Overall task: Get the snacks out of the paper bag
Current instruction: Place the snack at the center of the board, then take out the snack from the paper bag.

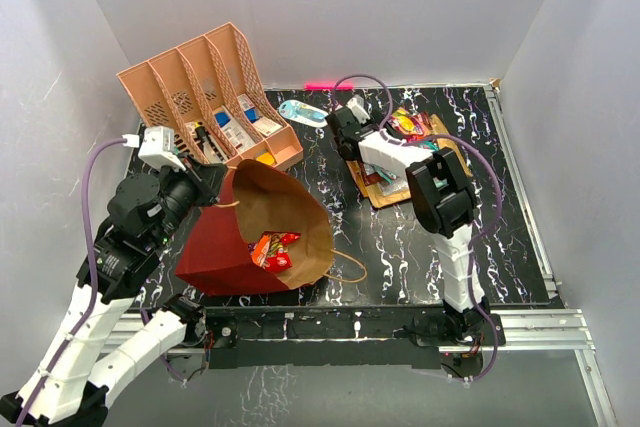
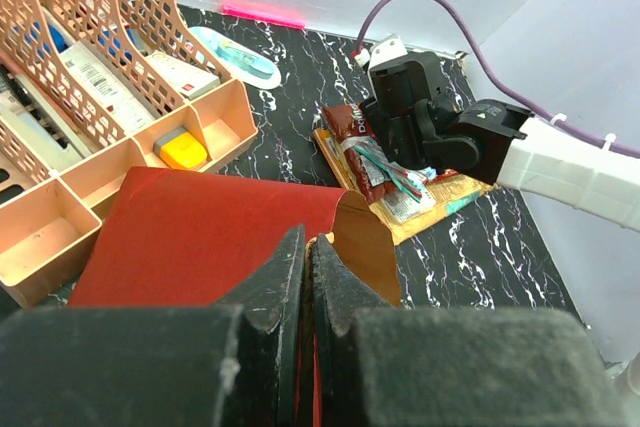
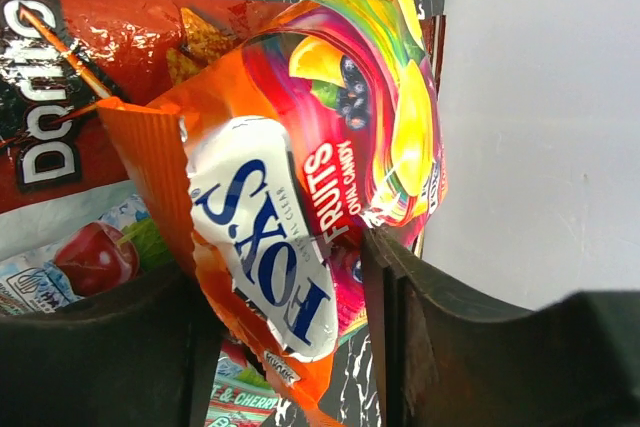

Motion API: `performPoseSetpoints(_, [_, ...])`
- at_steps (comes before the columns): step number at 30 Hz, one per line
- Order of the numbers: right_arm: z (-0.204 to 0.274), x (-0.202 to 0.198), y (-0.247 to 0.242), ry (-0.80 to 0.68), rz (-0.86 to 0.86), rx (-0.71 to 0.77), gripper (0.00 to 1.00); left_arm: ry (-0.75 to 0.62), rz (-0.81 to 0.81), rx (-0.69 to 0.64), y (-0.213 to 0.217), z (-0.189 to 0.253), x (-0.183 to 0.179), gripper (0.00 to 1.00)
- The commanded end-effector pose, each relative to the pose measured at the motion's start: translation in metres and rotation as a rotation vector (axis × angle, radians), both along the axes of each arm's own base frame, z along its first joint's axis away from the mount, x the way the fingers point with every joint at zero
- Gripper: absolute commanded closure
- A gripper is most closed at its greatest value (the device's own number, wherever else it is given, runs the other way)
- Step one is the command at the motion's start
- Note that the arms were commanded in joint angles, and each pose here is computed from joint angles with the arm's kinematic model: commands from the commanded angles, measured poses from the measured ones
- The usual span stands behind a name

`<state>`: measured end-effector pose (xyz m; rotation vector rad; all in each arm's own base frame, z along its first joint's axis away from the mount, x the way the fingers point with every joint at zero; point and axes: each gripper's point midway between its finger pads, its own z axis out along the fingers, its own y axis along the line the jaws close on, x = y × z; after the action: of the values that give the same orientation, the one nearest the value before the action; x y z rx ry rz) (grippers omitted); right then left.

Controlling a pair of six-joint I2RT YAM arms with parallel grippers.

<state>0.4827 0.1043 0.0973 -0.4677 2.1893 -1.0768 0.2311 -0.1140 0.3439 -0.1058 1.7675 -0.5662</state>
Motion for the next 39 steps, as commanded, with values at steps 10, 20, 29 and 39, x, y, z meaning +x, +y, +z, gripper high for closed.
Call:
performPoseSetpoints(10, [0.053, -0.055, 0.030, 0.039, 0.087, 0.474, 0.16, -0.015, -0.048, -0.011, -0.010, 0.010, 0.001, 1.00])
performPoseSetpoints(20, [0.094, -0.117, 0.087, 0.091, 0.434, 0.899, 0.01, 0.065, -0.180, 0.073, -0.026, -0.017, -0.009, 1.00])
performPoseSetpoints(29, [0.173, -0.260, 0.183, 0.111, 1.060, 1.434, 0.05, 0.085, -0.326, 0.035, -0.043, -0.028, -0.034, 1.00])
performPoseSetpoints(39, [0.144, -0.329, 0.237, 0.021, 1.265, 1.440, 0.37, 0.162, -0.355, -0.046, -0.058, -0.037, -0.031, 1.00])
